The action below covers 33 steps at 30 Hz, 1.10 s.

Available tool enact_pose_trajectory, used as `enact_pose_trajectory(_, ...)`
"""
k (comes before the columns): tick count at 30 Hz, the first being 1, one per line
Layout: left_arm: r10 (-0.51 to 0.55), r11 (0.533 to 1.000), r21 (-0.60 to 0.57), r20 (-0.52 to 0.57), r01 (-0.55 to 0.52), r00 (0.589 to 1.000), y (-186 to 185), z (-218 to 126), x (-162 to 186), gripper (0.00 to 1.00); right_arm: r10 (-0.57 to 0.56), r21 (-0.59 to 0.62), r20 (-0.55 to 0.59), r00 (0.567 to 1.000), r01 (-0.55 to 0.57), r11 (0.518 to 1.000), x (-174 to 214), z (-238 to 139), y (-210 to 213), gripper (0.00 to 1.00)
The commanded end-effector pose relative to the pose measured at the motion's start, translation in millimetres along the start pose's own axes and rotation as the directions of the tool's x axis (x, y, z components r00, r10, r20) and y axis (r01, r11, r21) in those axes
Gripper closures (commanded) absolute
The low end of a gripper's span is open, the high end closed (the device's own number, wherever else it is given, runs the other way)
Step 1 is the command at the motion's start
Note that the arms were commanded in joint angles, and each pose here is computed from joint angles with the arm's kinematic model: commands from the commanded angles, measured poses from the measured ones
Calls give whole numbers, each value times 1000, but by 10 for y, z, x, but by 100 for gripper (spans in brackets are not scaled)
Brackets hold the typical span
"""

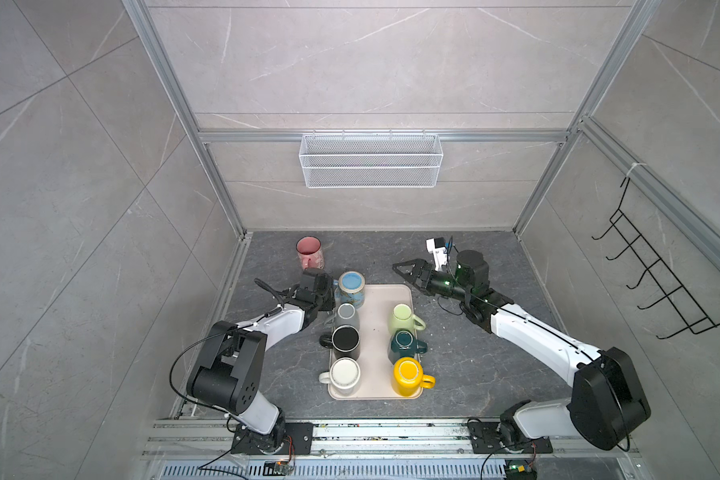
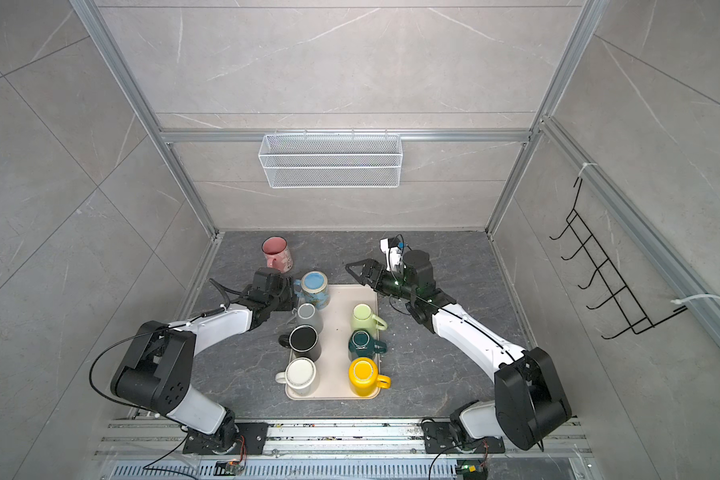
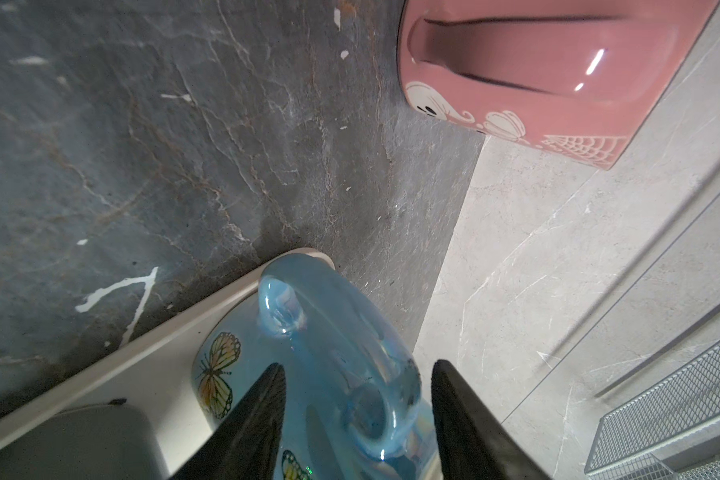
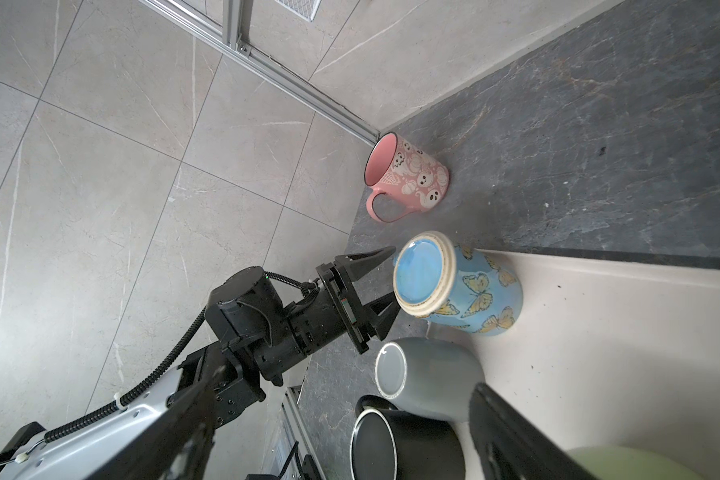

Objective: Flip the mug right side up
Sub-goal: 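Move the left gripper to the upside-down blue butterfly mug and grasp its handle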

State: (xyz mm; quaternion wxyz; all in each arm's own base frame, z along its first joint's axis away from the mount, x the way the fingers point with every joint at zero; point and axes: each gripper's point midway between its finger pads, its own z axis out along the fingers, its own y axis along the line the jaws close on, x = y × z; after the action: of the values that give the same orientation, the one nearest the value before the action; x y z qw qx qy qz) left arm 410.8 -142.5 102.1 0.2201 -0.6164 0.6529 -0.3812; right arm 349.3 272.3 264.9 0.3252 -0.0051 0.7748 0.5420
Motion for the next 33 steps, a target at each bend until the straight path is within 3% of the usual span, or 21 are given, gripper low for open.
enact_pose_trajectory(1,2,996,91,27,-4,1000,-245,-146,-36,38,0,-11,-4,1000,0,1000,6,13,-29,4)
enact_pose_trajectory(8,20,993,114,76,-29,997,-332,-215,-115,33,7,-10,-10,1000,-7,1000,9,34,-54,4)
enact_pose_trajectory(24,-10,992,127,-48,16,999,-328,65,96,28,10,-8,-11,1000,-10,1000,7,35,-72,4)
enact_pose_trajectory(33,-29,990,135,-58,37,998,-320,172,88,28,12,-4,-10,1000,-12,1000,-3,39,-93,4)
